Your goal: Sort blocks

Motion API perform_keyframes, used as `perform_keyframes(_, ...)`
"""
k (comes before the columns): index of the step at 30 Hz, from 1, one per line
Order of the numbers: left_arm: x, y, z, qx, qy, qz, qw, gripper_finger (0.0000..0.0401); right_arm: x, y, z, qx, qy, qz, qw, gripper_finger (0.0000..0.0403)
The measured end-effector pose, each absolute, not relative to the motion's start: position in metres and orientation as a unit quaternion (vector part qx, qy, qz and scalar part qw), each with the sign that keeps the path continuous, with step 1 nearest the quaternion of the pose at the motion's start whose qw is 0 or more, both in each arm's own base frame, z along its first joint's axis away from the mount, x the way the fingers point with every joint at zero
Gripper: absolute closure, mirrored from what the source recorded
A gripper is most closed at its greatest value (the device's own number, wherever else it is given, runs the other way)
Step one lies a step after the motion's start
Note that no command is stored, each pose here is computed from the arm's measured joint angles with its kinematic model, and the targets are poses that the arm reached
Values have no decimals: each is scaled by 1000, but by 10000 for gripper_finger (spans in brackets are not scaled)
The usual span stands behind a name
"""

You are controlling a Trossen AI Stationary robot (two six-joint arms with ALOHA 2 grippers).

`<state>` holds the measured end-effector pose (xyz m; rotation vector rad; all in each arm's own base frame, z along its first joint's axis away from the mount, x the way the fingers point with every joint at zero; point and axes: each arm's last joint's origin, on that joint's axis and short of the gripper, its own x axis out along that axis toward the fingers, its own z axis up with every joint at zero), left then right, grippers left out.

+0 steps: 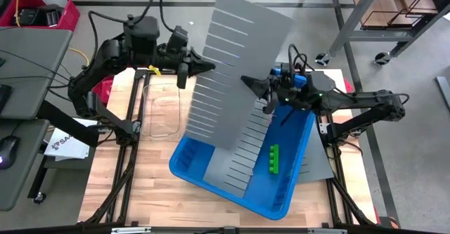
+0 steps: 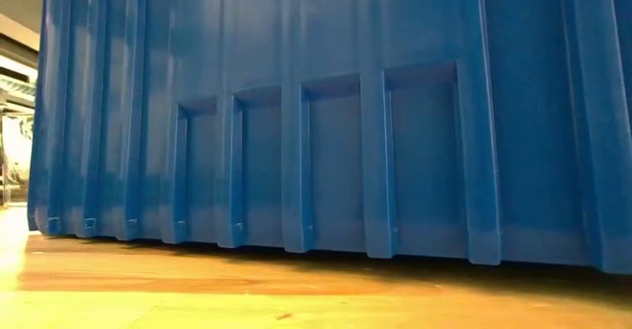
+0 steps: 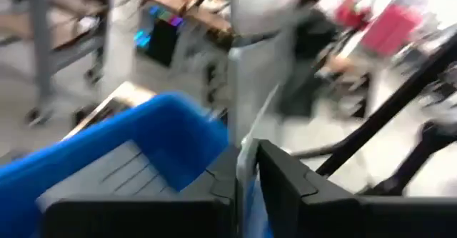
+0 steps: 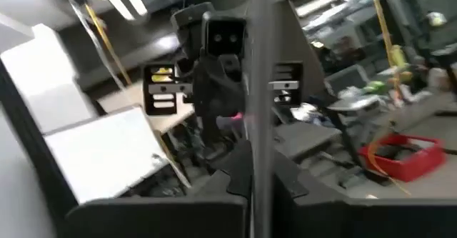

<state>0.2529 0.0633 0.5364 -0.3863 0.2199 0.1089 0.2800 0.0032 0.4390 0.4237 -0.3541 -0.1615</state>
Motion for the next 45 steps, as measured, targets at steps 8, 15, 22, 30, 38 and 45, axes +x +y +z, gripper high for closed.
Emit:
perform_keyframes(8, 222, 79, 519, -174, 218, 171, 945, 297, 237, 3, 481, 192, -183, -99, 959, 402)
perform_keyframes(15, 233, 86, 489, -176, 302, 174, 920, 251, 195, -1, 522, 144, -214, -136, 957, 402)
perform_keyframes(22, 285, 94, 419, -140, 398, 117, 899, 374, 152, -5, 564, 101, -248, -167, 949, 402)
perform_keyframes(30, 350, 100, 337, 123, 456, -2, 881, 399, 133, -6, 585, 109, -275, -168, 940, 403)
perform_keyframes(38, 380, 116, 272, 211, 573, 39, 791, 401, 135, -6, 581, 137, -262, -171, 940, 403)
perform_keyframes(45, 361, 125, 260, 154, 662, 80, 729, 401, 139, -8, 567, 171, -198, -210, 942, 403)
